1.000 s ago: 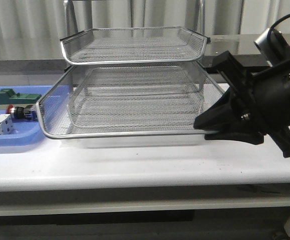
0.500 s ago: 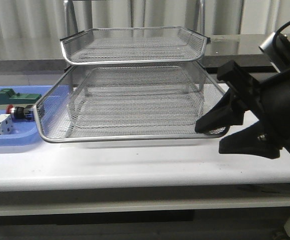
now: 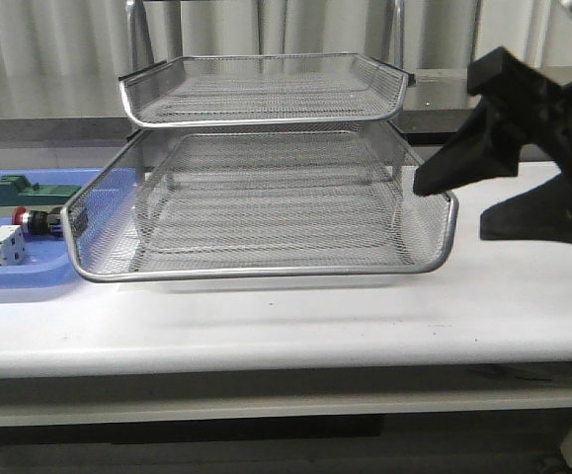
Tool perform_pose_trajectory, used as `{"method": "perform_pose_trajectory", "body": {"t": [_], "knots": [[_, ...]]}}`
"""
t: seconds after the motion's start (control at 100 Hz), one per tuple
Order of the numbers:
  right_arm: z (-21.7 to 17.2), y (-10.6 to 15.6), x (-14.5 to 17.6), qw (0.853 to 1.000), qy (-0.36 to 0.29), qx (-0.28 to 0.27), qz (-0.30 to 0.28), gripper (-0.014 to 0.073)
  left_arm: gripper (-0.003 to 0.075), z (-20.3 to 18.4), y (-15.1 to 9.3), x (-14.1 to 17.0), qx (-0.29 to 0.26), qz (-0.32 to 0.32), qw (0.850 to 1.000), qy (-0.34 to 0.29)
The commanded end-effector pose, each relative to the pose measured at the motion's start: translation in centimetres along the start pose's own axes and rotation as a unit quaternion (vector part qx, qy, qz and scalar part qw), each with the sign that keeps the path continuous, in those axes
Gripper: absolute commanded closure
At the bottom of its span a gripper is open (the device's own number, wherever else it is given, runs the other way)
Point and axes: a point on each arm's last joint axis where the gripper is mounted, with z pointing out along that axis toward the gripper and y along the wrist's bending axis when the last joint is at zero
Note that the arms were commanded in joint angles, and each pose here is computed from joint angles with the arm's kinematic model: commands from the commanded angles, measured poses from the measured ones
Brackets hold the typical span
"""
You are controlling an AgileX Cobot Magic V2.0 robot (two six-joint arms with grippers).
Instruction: Place button on rack with both arms
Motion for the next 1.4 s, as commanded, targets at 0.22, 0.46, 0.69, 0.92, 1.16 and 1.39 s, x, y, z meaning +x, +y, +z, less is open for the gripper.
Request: {"method": "perform_pose_trajectory", "body": {"t": [0.22, 0.46, 0.69, 0.92, 1.16, 1.39], "knots": [[-5.0, 2.6, -1.4, 0.994, -0.072, -0.003, -0.08, 0.0085, 0.0716, -0.1, 0.0, 0.6, 0.0, -0.007, 0.999, -0.034], [-8.3, 3.1, -1.5, 0.991, -0.061, 0.015, -0.116, 0.0085, 0.0716, -0.1, 0.0, 0.6, 0.0, -0.007, 0.999, -0.034], [-12.3, 2.6, -2.8, 0.981, 0.001, 0.12, -0.155, 0.0086, 0.0716, -0.1, 0.0, 0.6, 0.0, -0.007, 0.999, -0.034], [-17.1, 3.5, -2.8, 0.958, -0.061, 0.207, -0.191, 0.0087, 0.0716, -0.1, 0.0, 0.6, 0.0, -0.007, 0.999, -0.034], [-20.3, 4.4, -0.6, 0.946, -0.087, 0.227, -0.214, 0.0087, 0.0716, -0.1, 0.0, 0.6, 0.0, -0.007, 0.999, -0.034], [-21.4, 4.8, 0.5, 0.945, -0.089, 0.225, -0.218, 0.0186, 0.0716, -0.1, 0.0, 0.6, 0.0, -0.007, 0.999, -0.034]]}}
